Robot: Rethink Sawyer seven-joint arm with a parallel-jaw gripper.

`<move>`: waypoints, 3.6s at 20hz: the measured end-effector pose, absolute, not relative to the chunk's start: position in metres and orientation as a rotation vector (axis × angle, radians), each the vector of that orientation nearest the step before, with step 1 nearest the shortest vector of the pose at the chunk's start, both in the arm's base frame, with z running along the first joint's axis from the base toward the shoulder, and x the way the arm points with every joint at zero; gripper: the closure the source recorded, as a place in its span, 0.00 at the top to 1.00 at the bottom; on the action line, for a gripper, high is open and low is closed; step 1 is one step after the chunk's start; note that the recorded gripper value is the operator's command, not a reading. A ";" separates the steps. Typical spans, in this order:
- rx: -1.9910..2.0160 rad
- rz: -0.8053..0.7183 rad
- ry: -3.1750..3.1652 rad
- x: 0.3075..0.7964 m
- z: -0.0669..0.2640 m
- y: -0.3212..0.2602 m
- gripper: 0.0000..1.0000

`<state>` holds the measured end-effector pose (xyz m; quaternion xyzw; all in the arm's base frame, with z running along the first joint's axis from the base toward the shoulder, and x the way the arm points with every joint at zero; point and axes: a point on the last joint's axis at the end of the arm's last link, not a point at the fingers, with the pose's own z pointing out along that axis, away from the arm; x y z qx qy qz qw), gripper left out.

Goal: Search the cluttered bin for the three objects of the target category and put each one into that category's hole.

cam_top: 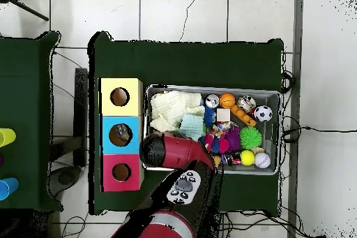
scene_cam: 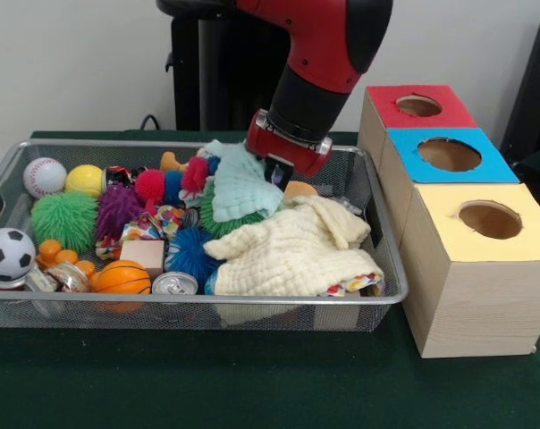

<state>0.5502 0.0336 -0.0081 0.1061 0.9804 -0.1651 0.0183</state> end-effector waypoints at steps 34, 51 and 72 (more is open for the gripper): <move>0.497 -0.510 3.338 0.548 0.055 0.065 1.00; 0.343 -0.686 3.216 0.577 0.113 0.071 1.00; 0.022 -0.892 2.699 0.621 0.095 -0.005 1.00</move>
